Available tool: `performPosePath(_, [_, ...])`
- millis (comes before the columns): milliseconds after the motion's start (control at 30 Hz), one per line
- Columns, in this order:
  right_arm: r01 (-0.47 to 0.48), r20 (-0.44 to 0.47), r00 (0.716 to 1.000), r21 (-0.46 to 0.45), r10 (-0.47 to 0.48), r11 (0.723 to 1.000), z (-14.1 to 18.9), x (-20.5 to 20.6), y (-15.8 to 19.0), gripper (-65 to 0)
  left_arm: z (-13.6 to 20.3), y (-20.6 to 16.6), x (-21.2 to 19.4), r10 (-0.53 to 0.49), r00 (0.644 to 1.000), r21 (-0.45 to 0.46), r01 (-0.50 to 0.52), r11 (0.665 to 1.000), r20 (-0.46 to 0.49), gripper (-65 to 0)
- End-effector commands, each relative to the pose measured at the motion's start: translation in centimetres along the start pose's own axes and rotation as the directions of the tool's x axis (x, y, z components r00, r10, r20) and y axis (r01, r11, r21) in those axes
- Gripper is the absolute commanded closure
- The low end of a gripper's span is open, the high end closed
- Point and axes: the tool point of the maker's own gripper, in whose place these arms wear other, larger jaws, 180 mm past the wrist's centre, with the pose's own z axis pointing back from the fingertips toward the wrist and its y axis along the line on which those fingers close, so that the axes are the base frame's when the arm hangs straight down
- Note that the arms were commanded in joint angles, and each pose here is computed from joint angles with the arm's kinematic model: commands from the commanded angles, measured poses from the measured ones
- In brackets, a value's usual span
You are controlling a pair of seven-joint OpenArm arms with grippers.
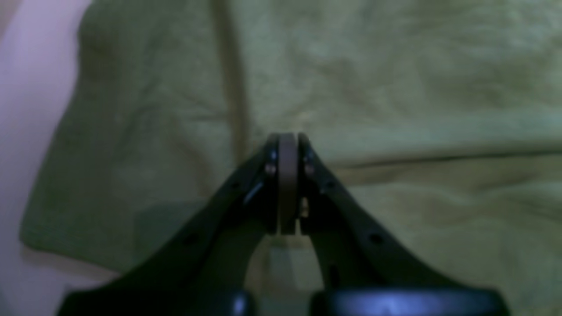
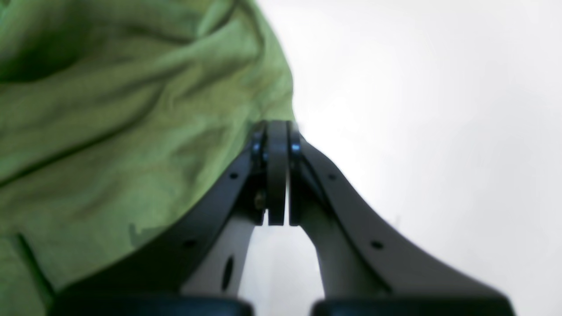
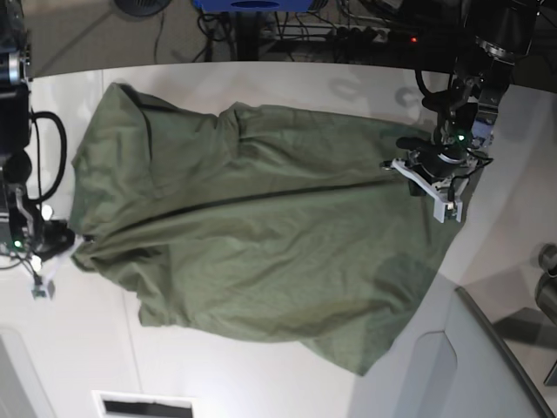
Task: Layout the t-shirt on the table in an organized manner, then fold the t-shirt properly
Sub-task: 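Pull the shirt apart with both grippers, stretching it flat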
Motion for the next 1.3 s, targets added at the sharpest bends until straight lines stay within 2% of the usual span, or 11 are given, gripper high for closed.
performPosePath(0, [-0.011, 0.055, 0.998, -0.004, 0.011, 1.000, 0.4, 2.8, -0.2, 0.0, 0.3, 0.2, 2.0, -0.012, 0.998, 0.001, 0.012, 1.000, 0.056, 0.0])
performPosePath(200, [-0.023, 0.011, 1.000, 0.096, 0.022, 0.995, -2.5, 2.9, 2.4, 0.0, 0.8, -0.8, 3.4, -0.013, 0.995, -0.023, 0.016, 1.000, 0.095, 0.0])
performPosePath(367, [0.021, -0.021, 1.000, 0.085, -0.019, 0.996, -3.6, 1.2, 1.5, -0.2, 0.9, -0.4, 2.3, -0.016, 0.997, -0.018, 0.017, 1.000, 0.072, 0.0])
performPosePath(533, [0.045, 0.089, 0.995, 0.066, -0.050, 0.997, -4.1, 2.1, 0.4, -0.8, 1.2, 0.2, 1.5, -0.029, 0.998, -0.008, 0.030, 1.000, 0.055, 0.0])
performPosePath(667, [0.111, 0.239, 0.966, -0.036, -0.099, 0.993, -3.9, 4.5, -2.5, -0.8, 1.2, 0.1, 1.4, -0.026, 0.998, -0.011, 0.027, 1.000, 0.054, 0.0])
performPosePath(900, [0.000, 0.423, 0.906, -0.086, 0.036, 0.996, -2.1, 10.5, -3.1, -0.2, 1.3, -2.1, 1.9, 0.004, 0.997, -0.051, -0.001, 0.999, 0.076, 0.0])
performPosePath(933, [-0.003, 0.424, 0.905, -0.088, 0.040, 0.996, -1.9, 11.1, -3.2, -0.2, 1.6, -2.7, 2.5, 0.008, 0.996, -0.064, -0.002, 0.998, 0.092, 0.0])
performPosePath(967, [-0.007, 0.388, 0.921, -0.090, 0.042, 0.996, -2.0, 11.0, -3.3, -0.2, 1.8, -3.3, 3.0, 0.012, 0.994, -0.078, -0.004, 0.997, 0.107, 0.0])
performPosePath(1067, [0.033, 0.134, 0.991, -0.105, -0.019, 0.994, -1.8, 8.1, -5.5, 0.0, 2.2, -3.6, 3.7, 0.006, 0.992, -0.088, 0.005, 0.996, 0.126, 0.0])
performPosePath(1133, [0.057, 0.004, 0.998, -0.075, -0.056, 0.996, -1.2, 5.3, -4.9, 0.0, 2.2, -3.3, 3.6, 0.001, 0.992, -0.083, 0.010, 0.997, 0.124, 0.0])
performPosePath(1267, [0.013, 0.133, 0.991, -0.027, -0.009, 1.000, 2.4, 4.0, -2.5, 0.0, 2.2, -2.8, 4.1, -0.012, 0.991, -0.074, 0.022, 0.997, 0.132, 0.0])
